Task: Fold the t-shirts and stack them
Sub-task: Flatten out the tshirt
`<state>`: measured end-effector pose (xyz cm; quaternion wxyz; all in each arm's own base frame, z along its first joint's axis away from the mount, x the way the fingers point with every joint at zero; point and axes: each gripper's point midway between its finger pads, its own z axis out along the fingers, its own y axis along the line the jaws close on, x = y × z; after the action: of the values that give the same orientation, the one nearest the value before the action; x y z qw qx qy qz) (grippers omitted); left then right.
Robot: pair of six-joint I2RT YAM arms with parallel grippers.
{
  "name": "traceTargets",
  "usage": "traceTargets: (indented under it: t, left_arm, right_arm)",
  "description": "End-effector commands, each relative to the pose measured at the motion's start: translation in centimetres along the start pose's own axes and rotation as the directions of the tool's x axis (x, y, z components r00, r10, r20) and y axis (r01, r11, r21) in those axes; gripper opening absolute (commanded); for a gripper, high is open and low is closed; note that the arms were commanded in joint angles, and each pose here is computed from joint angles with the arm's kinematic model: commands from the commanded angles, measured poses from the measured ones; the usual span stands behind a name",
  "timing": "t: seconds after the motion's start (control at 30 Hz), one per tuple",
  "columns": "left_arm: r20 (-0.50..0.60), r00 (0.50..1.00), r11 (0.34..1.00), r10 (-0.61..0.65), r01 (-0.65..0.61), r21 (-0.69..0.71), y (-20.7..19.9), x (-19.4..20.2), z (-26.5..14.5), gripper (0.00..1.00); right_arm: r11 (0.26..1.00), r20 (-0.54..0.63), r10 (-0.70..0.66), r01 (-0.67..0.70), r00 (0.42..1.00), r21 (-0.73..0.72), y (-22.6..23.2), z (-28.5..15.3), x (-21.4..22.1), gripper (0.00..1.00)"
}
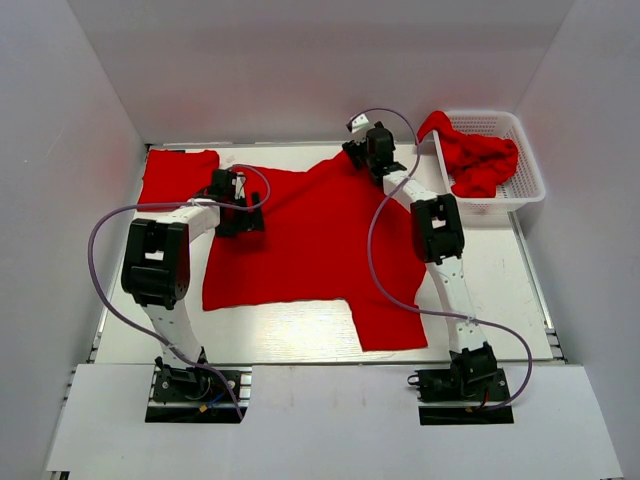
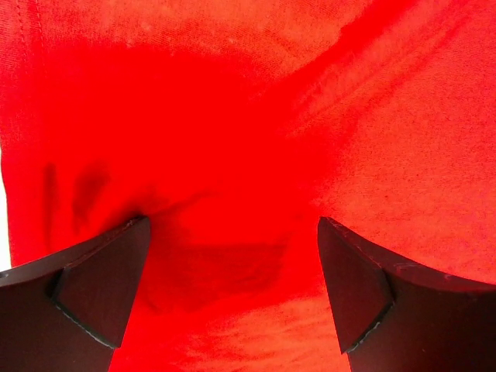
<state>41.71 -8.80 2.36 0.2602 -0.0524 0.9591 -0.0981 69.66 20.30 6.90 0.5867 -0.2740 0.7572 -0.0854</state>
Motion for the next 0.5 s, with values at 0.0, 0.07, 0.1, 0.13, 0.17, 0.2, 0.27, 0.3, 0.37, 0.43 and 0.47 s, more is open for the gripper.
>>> traceTargets:
  t: [0.0,0.07,0.1,0.13,0.17,0.2,0.27,0.3,0.37,0.43,0.47]
  left_arm:
    - [-0.171,0.985,0.998,-0.021,0.011,-0.055,2.0,5.0,1.8,0.99]
    - [-0.165,0.986,0.999,-0.010,0.004,-0.040,1.7,4.8,1.6,0.99]
    - [-0.155,0.988,0.999,-0.009,0.003,-0.037,1.6,4.5,1.3,0.99]
    - [-0.158,0.987,1.000,-0.009,0.004,-0.029,1.5,4.5,1.3,0.99]
    - [-0.143,0.990,1.000,-0.007,0.003,-0.024,1.3,4.1,0.9,0.99]
    - [-0.128,0.992,1.000,-0.005,0.003,-0.011,1.0,3.7,0.7,0.99]
    - [-0.094,0.996,1.000,0.000,0.001,0.013,0.4,2.7,0.0,0.99]
    - [-0.076,0.997,1.000,0.002,-0.001,0.018,0.2,2.0,-0.4,0.99]
    - [-0.035,0.999,0.998,0.008,-0.006,0.058,-0.8,0.6,-1.3,0.99]
    - [-0.013,1.000,0.997,0.010,-0.009,0.075,-1.3,-0.2,-1.9,0.99]
    - [0.007,1.000,0.997,0.012,-0.013,0.081,-1.5,-0.7,-2.5,0.99]
  right_arm:
    - [0.994,0.126,-0.015,0.000,0.992,0.112,-4.9,-1.1,-5.4,0.90]
    - [0.995,0.148,0.024,-0.039,0.989,0.093,-5.7,-2.5,-7.7,0.90]
    - [0.996,0.115,0.045,-0.054,0.992,0.069,-5.4,-2.8,-6.9,0.90]
    - [0.996,0.144,0.062,-0.070,0.988,0.048,-6.3,-4.6,-9.7,0.90]
    - [0.992,0.138,0.116,-0.121,0.984,0.030,-6.0,-5.1,-9.9,0.90]
    - [0.991,0.107,0.131,-0.132,0.986,0.006,-5.3,-5.5,-9.1,0.90]
    - [0.986,0.067,0.167,-0.166,0.984,-0.023,-5.7,-7.8,-10.1,0.90]
    - [0.974,-0.001,0.221,-0.221,0.975,-0.046,-4.7,-8.5,-8.7,0.90]
    - [0.963,-0.032,0.264,-0.266,0.964,-0.043,-5.3,-10.5,-9.4,0.90]
    - [0.939,-0.152,0.332,-0.342,0.931,-0.043,-4.0,-12.4,-7.0,0.90]
    - [0.929,-0.145,0.358,-0.367,0.923,-0.046,-4.7,-14.0,-8.3,0.90]
